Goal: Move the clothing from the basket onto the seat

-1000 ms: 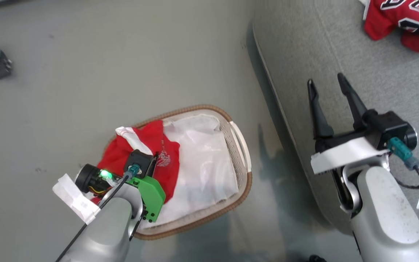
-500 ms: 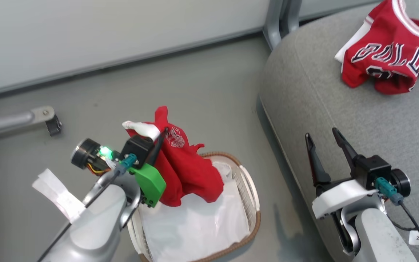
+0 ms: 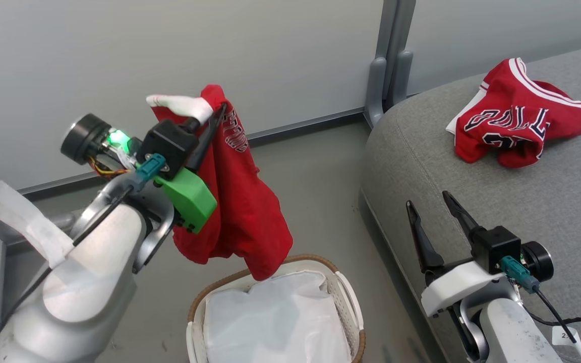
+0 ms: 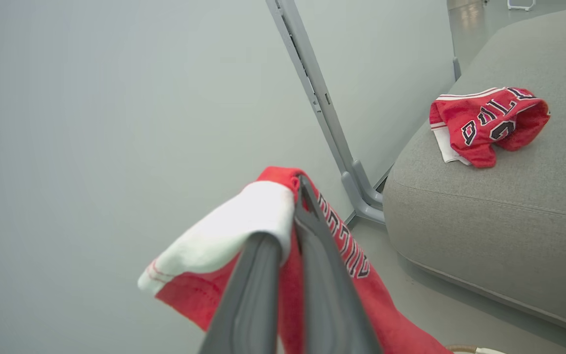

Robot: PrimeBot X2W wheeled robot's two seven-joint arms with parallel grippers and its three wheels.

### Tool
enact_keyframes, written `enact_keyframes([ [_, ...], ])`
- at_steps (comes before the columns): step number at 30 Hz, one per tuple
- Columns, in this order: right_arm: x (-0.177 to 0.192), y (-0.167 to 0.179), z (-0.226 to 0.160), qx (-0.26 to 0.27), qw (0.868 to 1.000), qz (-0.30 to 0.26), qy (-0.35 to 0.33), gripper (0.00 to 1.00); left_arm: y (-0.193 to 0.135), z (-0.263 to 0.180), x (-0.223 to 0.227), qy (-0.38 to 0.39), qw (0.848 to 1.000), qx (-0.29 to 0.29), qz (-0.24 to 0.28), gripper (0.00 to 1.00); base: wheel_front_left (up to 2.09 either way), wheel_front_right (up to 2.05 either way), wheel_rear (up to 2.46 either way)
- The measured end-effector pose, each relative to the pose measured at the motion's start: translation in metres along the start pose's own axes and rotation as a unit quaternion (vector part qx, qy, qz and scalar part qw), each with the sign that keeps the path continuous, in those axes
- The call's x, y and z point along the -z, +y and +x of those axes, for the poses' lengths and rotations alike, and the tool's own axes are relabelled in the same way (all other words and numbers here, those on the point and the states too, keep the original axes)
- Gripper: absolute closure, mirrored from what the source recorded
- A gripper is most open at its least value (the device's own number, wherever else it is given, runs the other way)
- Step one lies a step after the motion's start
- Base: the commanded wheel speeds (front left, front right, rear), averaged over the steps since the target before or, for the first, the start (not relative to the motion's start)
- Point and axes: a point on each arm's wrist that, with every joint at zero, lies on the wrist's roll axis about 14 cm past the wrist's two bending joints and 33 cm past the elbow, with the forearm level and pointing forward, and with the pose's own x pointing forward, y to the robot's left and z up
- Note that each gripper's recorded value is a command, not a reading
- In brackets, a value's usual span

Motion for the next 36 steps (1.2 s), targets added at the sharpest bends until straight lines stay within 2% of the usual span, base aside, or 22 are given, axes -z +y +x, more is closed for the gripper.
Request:
enact_keyframes([
  [8,-0.017,0.021,0.008,-0.034,0.999,-0.003,-0.023,0.0,0.009,0.009,-0.043,-0.041,0.999,0.001,0.025,1.0,0.0,0.0,0.0],
  [13,-0.036,0.052,0.019,-0.084,0.995,0.014,-0.049,0.0,0.004,0.011,-0.056,-0.057,0.998,0.01,0.029,1.0,0.0,0.0,0.0],
  [20,-0.071,0.1,0.045,-0.164,0.982,0.035,-0.084,0.0,-0.01,0.012,-0.067,-0.073,0.997,0.028,0.028,1.0,0.0,0.0,0.0],
  [26,-0.068,0.135,0.059,-0.224,0.972,0.033,-0.057,0.0,-0.015,0.011,-0.073,-0.081,0.996,0.035,0.028,1.0,0.0,0.0,0.0],
  [36,-0.031,0.149,0.057,-0.298,0.954,0.006,0.029,0.0,-0.018,0.009,-0.076,-0.089,0.995,0.041,0.031,1.0,0.0,0.0,0.0],
])
